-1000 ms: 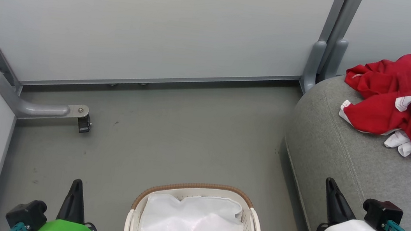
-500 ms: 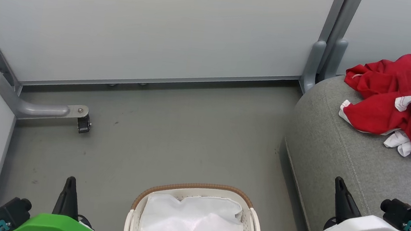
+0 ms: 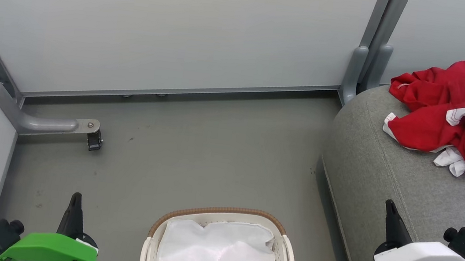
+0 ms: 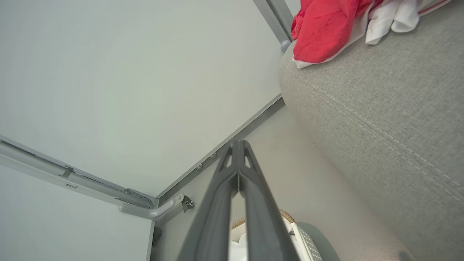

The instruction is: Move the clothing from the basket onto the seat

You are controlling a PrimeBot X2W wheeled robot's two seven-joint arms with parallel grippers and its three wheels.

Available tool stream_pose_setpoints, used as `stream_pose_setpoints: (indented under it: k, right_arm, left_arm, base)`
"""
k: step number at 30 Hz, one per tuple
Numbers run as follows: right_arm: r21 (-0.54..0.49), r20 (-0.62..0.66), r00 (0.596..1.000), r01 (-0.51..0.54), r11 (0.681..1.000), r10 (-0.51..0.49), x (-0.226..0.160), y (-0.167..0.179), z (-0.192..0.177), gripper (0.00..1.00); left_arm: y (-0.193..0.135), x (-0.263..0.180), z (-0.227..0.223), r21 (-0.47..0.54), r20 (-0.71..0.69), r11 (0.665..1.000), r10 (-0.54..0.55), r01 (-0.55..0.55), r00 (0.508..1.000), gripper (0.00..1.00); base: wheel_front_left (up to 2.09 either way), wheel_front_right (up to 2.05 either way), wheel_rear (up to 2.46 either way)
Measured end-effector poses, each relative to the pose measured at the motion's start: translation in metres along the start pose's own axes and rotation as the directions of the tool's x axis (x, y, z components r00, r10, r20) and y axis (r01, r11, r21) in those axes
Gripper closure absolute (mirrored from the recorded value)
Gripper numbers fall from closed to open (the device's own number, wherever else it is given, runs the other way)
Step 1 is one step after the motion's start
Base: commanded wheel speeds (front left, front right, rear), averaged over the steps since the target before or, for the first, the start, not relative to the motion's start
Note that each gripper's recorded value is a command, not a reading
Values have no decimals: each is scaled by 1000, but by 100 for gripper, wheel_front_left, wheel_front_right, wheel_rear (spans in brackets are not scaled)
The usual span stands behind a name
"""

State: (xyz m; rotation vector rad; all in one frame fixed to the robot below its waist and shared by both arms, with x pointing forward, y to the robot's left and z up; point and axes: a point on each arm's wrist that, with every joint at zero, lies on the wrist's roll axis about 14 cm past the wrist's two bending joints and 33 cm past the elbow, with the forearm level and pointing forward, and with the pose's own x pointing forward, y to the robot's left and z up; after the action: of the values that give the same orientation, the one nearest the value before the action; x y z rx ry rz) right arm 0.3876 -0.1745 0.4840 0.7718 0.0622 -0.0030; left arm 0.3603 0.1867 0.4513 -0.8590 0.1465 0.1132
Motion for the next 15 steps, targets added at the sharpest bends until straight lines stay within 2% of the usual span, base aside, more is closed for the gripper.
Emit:
stream_pose_setpoints:
  k: [15]
  right_arm:
    - [185, 3, 1000, 13, 983, -14, 0, -3, 6, 100]
  left_arm:
    - [-4, 5, 8, -166, 5, 986, -11, 12, 1000, 100]
  base:
    - [0, 0, 0]
